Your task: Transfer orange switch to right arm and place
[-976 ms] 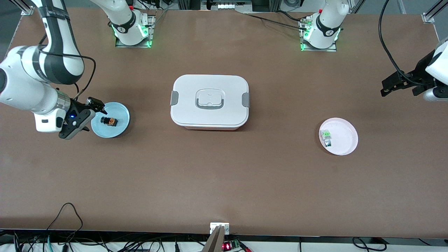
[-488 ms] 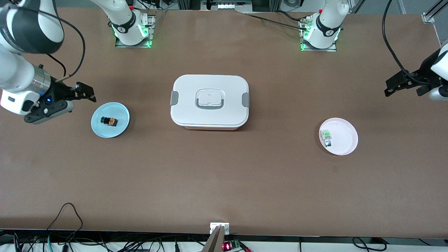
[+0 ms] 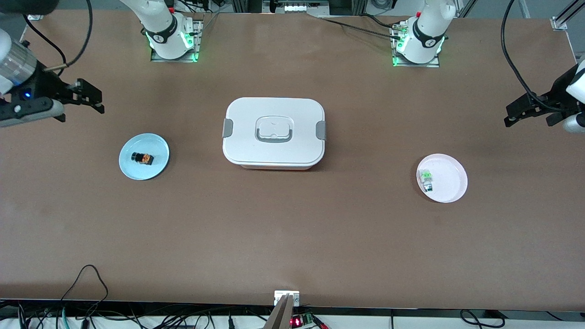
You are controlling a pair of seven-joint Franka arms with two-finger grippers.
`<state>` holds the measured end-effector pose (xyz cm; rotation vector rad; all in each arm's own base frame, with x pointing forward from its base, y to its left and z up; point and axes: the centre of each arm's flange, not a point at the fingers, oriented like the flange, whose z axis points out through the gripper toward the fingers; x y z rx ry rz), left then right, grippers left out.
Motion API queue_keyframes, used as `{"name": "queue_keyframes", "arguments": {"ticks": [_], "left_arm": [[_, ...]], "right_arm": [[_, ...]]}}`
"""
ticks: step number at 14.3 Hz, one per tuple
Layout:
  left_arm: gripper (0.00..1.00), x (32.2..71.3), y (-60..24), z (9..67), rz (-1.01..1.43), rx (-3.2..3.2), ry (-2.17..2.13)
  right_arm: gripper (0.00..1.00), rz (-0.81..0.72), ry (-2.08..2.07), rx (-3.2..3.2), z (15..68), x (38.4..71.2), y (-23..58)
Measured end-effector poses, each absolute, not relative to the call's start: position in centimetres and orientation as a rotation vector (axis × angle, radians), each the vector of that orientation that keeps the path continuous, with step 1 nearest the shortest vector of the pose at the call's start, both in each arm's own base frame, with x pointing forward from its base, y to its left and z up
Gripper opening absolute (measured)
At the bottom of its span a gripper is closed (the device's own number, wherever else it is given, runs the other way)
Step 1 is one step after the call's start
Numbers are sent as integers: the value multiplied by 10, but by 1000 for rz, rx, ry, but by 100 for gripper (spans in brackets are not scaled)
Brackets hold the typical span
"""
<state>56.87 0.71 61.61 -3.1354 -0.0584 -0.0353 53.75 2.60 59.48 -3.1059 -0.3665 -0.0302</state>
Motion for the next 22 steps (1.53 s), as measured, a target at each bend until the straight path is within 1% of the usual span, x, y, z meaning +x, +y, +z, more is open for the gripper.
{"name": "queue_keyframes", "arguments": {"ticks": [4,8,16,20,22], "left_arm": [[100,570,8,614,-29,-3135,-60],[100,570,7,615,-32,-3135,-59],[100,570,7,616,-34,-3135,-60],[100,569,7,615,-15,-3135,-60],[100,568,7,615,-11,-3135,-60]], "right_arm": [[100,-4,-197,-3120,624,528,23],[100,17,5,-3127,626,527,26],[100,2,30,-3127,629,535,26],[100,-44,30,-3125,644,538,26],[100,-30,30,-3131,645,539,26]]}}
